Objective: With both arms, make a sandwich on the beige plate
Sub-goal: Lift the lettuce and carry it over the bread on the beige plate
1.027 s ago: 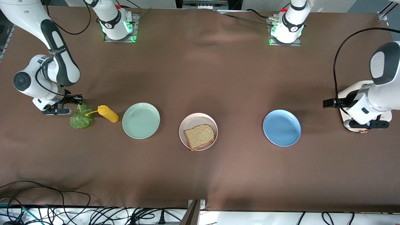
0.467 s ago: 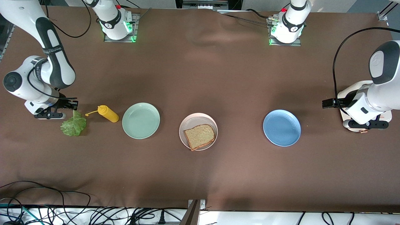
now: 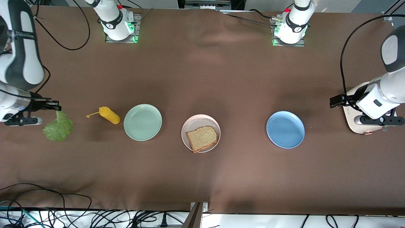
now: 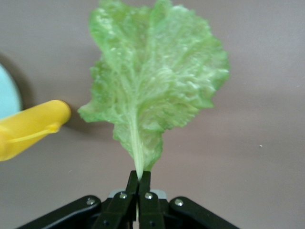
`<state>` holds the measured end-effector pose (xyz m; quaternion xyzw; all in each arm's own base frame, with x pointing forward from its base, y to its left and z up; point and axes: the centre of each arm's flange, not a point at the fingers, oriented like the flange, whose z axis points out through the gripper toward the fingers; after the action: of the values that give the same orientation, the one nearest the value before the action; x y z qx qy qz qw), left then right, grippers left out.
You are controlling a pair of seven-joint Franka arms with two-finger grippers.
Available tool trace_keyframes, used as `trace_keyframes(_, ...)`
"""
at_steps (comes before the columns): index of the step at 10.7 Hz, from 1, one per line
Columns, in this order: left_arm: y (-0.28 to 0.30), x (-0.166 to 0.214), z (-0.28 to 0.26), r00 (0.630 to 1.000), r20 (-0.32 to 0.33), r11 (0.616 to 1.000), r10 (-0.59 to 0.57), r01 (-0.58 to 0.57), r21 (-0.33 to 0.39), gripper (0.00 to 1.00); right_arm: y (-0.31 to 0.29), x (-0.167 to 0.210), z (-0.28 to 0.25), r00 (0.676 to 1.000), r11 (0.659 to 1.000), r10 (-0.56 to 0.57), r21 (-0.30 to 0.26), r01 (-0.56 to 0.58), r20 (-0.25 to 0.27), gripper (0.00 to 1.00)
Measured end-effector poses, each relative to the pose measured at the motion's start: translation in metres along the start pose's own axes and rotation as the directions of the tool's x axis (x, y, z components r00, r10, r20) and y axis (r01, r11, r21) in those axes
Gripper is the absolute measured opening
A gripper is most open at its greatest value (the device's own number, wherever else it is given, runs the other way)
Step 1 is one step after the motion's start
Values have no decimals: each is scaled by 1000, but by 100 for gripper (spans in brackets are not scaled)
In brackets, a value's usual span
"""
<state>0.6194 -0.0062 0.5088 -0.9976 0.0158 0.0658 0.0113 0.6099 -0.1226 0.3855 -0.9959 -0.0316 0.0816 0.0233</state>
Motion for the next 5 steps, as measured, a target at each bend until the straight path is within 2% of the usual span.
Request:
trace_keyframes(3,-4,-1,3,1000,7,1000,-8,8,0,100,-49,10,-58,999,999,35,6,-35,20,3)
trace_keyframes(5,-11,-1,7,1000,16,1000,-19,19,-2,100,-115,21,-66,997,997,77,19,-77,17,3)
